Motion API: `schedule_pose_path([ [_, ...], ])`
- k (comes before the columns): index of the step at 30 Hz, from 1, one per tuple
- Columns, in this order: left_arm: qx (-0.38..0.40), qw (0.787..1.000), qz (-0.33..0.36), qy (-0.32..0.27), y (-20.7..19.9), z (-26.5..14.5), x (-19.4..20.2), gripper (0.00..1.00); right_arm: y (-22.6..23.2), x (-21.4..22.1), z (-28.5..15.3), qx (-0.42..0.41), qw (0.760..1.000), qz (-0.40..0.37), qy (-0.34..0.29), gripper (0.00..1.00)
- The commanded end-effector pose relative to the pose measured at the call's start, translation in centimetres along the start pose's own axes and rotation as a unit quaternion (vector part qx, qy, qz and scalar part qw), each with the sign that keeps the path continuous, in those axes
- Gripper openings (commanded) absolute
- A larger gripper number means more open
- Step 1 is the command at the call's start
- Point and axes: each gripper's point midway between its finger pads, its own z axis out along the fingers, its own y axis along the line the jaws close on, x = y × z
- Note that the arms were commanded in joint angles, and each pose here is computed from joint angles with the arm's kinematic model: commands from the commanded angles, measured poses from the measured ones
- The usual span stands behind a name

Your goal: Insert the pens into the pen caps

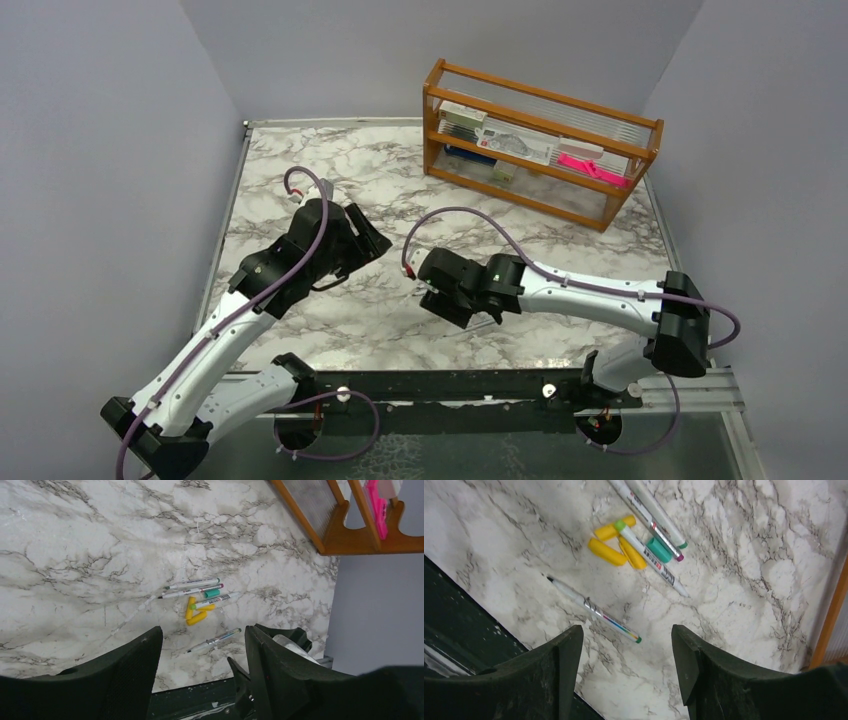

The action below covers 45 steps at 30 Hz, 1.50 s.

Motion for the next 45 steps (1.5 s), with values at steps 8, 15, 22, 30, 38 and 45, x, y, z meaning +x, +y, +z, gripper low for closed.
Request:
schedule_pose_path([
  [8,-0.06,0.998,-0.017,-0.011,2.2,0.1,-0.2,0.63,1.0,7.0,0.5,-0.07,0.989,-0.106,0.079,0.65],
  [15,-0.075,0.997,-0.002,-0.001,2.9,0.8,0.4,0.63,1.5,8.3,2.6,-0.074,0.984,-0.125,0.1,0.62],
  [22,-0.081,0.997,-0.003,0.002,3.3,1.0,0.7,0.63,1.5,7.8,4.5,-0.084,0.981,-0.14,0.101,0.62],
  [30,-0.091,0.996,-0.007,-0.017,4.0,0.0,0.1,0.63,2.0,7.6,6.4,-0.079,0.982,-0.129,0.11,0.58],
  [38,-0.098,0.995,-0.011,-0.021,4.8,-0.6,0.3,0.63,2.3,8.4,7.2,-0.075,0.981,-0.119,0.135,0.22],
  [45,-0.095,0.995,-0.017,-0.026,5.0,-0.9,0.3,0.63,2.1,7.9,6.5,-0.073,0.983,-0.108,0.131,0.02],
])
